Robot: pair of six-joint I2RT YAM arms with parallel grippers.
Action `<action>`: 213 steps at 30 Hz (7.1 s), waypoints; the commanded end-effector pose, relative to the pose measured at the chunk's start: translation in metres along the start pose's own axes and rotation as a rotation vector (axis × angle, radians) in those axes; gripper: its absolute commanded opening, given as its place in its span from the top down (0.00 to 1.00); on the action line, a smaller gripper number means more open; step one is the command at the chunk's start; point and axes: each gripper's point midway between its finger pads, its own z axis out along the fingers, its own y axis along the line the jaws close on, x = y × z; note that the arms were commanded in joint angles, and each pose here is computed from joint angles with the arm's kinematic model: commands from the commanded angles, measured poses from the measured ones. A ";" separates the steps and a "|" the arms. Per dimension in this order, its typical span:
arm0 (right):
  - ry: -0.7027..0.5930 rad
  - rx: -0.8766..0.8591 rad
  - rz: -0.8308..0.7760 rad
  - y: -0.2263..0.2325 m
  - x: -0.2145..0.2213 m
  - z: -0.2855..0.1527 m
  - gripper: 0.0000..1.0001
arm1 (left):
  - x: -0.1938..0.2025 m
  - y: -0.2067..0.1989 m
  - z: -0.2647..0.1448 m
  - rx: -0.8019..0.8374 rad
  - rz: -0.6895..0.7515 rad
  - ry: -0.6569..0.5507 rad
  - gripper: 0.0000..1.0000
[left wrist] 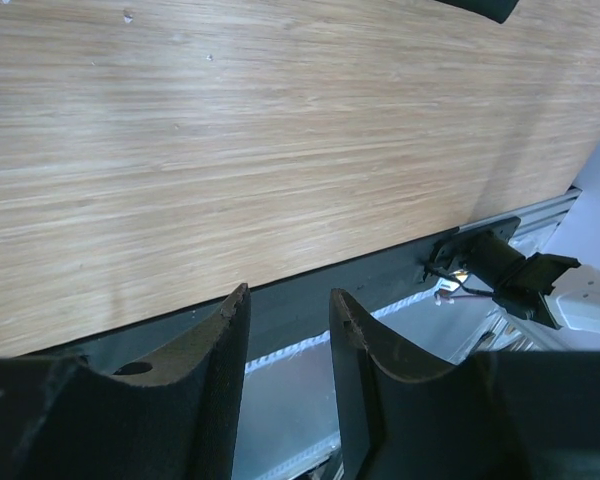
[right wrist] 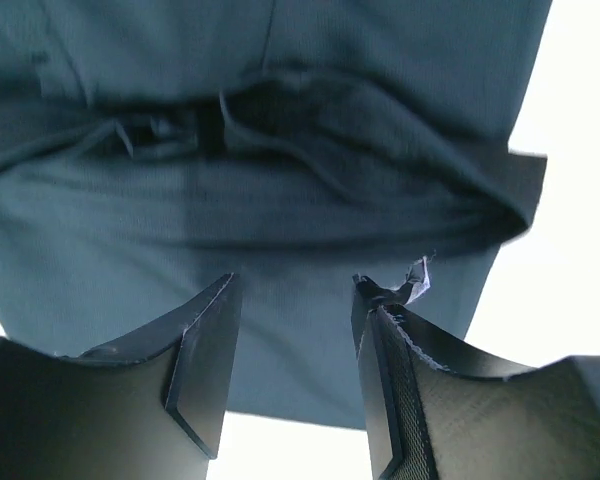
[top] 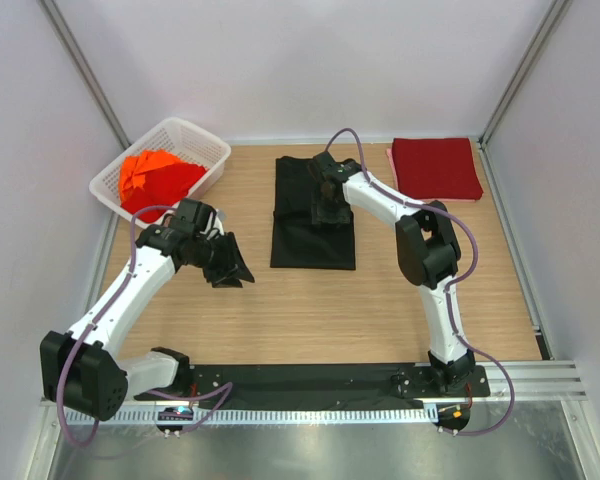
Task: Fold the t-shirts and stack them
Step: Fold the tshirt
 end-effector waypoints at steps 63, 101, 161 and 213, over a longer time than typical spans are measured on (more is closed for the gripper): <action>-0.304 -0.248 0.007 0.108 -0.112 0.024 0.63 | 0.009 -0.009 -0.011 0.055 -0.052 -0.010 0.61; -0.055 -0.612 0.252 -0.013 -0.105 -0.013 0.91 | -0.217 -0.126 0.153 0.329 -0.054 -0.043 1.00; 0.206 -0.501 0.302 -0.070 0.088 -0.065 0.41 | -0.105 -0.029 0.086 0.093 0.057 0.027 0.42; 0.380 -0.439 0.278 -0.081 0.211 -0.065 0.98 | 0.061 0.044 0.118 -0.121 -0.117 0.166 0.87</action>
